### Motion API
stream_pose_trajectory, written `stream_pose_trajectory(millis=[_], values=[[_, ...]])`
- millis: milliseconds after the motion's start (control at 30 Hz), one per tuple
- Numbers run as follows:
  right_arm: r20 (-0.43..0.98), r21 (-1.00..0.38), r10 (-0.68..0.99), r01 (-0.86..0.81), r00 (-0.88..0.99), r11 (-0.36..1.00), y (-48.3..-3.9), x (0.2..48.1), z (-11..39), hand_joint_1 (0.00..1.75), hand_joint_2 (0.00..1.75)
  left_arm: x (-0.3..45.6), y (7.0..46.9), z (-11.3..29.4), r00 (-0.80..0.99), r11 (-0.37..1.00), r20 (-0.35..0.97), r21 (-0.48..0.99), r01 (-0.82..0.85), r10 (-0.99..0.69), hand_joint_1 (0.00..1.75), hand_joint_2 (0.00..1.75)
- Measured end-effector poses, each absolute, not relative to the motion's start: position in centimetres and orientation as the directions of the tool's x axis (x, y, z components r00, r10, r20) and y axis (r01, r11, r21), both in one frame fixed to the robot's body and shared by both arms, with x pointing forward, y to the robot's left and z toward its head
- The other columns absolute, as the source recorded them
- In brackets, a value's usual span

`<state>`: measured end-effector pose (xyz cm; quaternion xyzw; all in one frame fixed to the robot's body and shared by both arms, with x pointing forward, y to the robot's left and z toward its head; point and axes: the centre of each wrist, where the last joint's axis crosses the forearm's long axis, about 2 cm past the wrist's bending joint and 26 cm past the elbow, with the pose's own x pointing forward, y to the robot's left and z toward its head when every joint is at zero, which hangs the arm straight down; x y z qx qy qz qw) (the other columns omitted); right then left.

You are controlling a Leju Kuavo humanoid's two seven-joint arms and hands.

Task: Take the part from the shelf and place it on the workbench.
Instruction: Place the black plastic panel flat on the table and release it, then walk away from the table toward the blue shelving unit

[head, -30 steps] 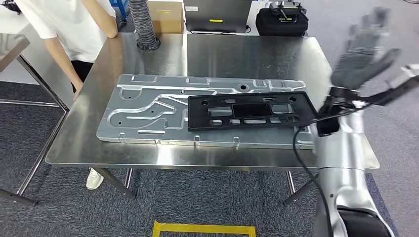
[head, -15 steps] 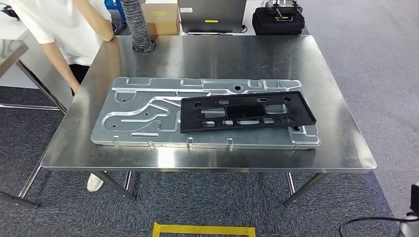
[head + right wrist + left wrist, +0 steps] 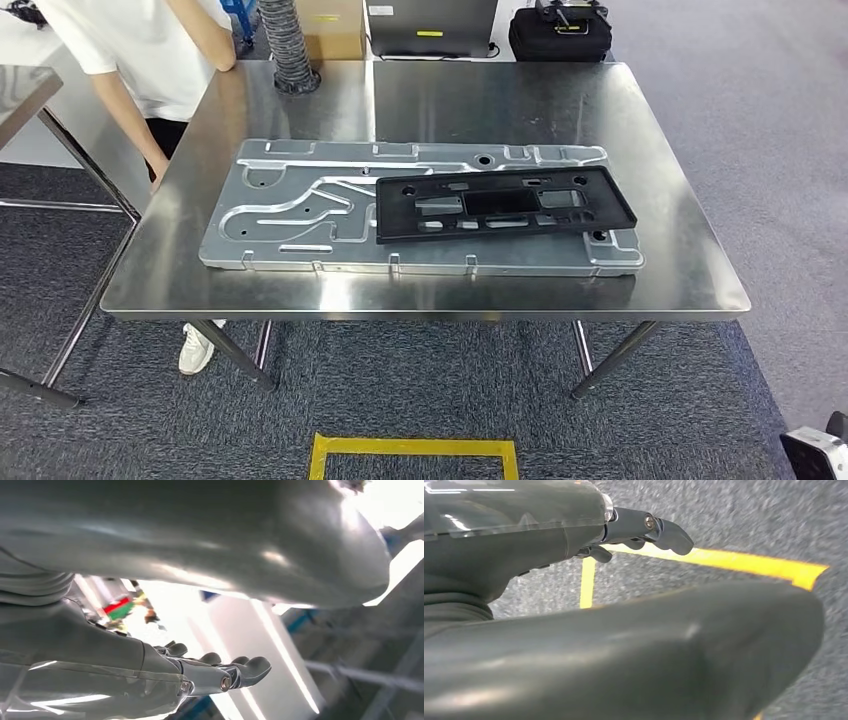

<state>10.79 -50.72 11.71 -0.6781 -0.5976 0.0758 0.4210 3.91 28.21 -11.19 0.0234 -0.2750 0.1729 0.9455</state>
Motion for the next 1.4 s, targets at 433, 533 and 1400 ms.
stream_pose_trajectory(millis=[433,533,1400], values=[[0.308,-0.947,0.657,0.29,0.688,0.141,-48.4,6.3,-2.8,0.0,0.0,3.8,28.0,-11.2,0.804,0.948,0.517,-0.048,-0.315,0.293,0.0,0.0],[0.296,-0.952,0.599,0.178,0.744,0.25,-46.3,5.4,-5.2,0.0,0.0,4.0,28.5,-11.2,0.802,0.949,0.524,-0.042,-0.313,0.287,0.0,0.0],[0.194,-0.438,0.312,-0.202,0.93,0.876,-29.0,4.9,-10.9,0.0,0.0,3.7,30.2,-11.2,0.797,0.954,0.548,-0.005,-0.299,0.253,0.0,0.0]])
